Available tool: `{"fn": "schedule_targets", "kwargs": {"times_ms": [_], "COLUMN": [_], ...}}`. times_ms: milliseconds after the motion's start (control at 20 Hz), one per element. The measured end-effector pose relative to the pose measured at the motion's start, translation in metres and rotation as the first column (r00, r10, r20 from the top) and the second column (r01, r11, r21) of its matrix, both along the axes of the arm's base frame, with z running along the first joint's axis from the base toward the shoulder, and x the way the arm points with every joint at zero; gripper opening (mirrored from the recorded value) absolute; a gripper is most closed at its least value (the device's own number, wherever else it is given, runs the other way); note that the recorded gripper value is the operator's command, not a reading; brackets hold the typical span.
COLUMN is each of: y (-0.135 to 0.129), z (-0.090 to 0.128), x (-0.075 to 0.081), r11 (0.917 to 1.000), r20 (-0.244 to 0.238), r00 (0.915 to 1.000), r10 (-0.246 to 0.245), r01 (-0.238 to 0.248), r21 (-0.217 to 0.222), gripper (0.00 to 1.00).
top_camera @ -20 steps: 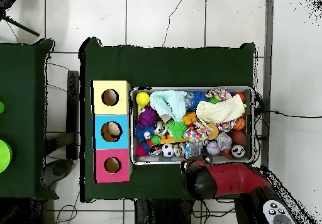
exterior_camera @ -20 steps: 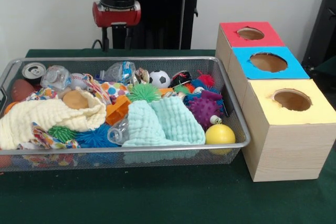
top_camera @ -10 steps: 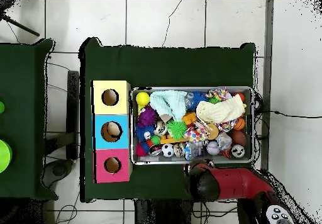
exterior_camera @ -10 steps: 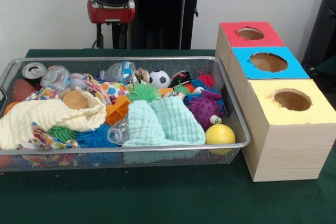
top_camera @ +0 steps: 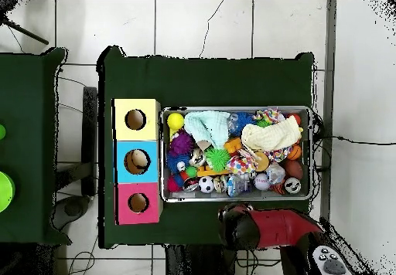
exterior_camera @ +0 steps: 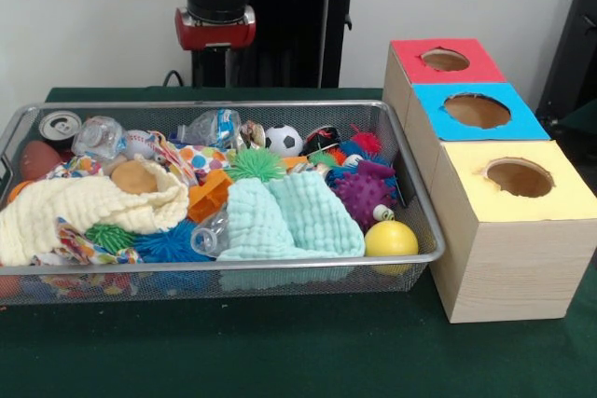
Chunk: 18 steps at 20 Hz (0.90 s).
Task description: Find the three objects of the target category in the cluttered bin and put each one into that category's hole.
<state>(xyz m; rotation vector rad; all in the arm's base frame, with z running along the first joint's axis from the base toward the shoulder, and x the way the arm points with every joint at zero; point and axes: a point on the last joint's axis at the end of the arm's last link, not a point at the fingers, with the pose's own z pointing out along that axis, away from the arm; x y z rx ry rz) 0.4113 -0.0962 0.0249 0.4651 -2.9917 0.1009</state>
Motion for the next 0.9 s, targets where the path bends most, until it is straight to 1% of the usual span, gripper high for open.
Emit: {"fn": "schedule_targets", "kwargs": {"times_ms": [150,200,300,400,500,600,650,900], "y": [0.011,0.017,0.022,0.032,0.037,0.039,0.043,0.050], "z": [-0.005,-0.007,-0.009,-0.013,-0.016,-0.019,-0.025,-0.038], "x": [-0.009,-0.015,-0.020,-0.031,-0.036,-0.037,-0.040,-0.046], "r11": [0.9999,0.9998,0.9997,0.9993,0.9991,0.9989,0.9984,0.9964], "r20": [-0.012,-0.018,-0.023,-0.034,-0.036,-0.034,-0.034,-0.034], "r00": [0.9999,0.9998,0.9997,0.9994,0.9993,0.9994,0.9994,0.9992], "r10": [0.006,0.005,0.003,-0.004,-0.005,-0.006,-0.009,-0.023], "r01": [-0.006,-0.005,-0.002,0.005,0.007,0.007,0.011,0.025], "r21": [0.011,0.019,0.026,0.037,0.043,0.046,0.056,0.081], "gripper": [1.00,1.00,1.00,1.00,1.00,1.00,1.00,1.00]}}
